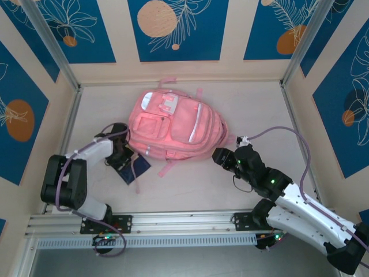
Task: Pack the student bag
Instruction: Move the book to the bottom-center of the table, then pick up the book from the bottom-center of the table.
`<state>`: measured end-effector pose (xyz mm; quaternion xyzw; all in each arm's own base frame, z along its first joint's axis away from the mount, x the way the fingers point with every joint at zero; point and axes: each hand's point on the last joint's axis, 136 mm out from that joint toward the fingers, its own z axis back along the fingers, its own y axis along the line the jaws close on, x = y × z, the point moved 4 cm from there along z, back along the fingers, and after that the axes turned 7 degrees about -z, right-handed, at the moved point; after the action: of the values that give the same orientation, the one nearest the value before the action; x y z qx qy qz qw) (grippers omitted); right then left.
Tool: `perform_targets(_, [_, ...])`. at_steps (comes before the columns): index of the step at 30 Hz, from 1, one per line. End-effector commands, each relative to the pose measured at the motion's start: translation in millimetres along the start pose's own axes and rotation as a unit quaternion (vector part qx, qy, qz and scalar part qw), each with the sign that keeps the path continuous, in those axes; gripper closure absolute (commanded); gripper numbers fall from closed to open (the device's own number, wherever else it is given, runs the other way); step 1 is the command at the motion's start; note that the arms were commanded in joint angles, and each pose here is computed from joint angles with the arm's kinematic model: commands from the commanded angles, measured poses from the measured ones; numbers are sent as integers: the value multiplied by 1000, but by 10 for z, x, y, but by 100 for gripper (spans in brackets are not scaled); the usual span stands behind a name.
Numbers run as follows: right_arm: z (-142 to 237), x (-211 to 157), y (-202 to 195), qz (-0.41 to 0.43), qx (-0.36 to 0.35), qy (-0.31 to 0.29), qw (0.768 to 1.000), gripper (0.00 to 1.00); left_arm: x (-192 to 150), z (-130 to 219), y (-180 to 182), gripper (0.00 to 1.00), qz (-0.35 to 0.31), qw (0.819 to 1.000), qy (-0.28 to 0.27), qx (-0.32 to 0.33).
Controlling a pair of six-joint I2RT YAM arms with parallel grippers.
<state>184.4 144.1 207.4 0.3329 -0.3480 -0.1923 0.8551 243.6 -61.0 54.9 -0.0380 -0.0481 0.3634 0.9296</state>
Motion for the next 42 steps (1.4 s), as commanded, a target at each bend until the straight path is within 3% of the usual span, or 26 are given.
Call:
perform_targets(1, [-36,-90,54,4,15,29,999,44,-708,-268,267,100,0,992,118,44])
perform_targets(10, [-169,-299,98,24,18,79,996,45,-1236,0,-117,100,-129,986,102,-18])
perform_targets(14, [-183,-375,145,40,27,90,995,45,-1350,-28,-180,100,-200,975,100,-11])
perform_targets(17, [-219,-466,192,62,30,110,992,46,-1481,-41,-263,100,-235,964,114,-43])
perform_targets(22, [-374,-666,287,118,28,169,978,46,-1629,174,-445,100,-317,937,106,-100])
perform_targets(25, [-501,-756,368,160,24,201,966,44,-1586,310,-369,100,-346,929,84,-103])
perform_targets(27, [-606,-817,406,191,23,219,957,41,-1459,462,-285,83,-356,929,45,-87])
perform_targets(30, [-751,-925,491,225,44,262,937,44,-1424,704,-277,61,-366,920,19,-137])
perform_targets(33, [-956,-1036,542,266,36,308,913,44,-1433,811,-192,48,-357,914,2,-194])
perform_targets(36, [-1221,-1126,520,297,13,339,893,44,-1406,750,-20,54,-340,917,-12,-208])
perform_targets(42, [-1621,-1210,470,298,0,367,881,39,-1478,490,160,65,-325,922,17,-209])
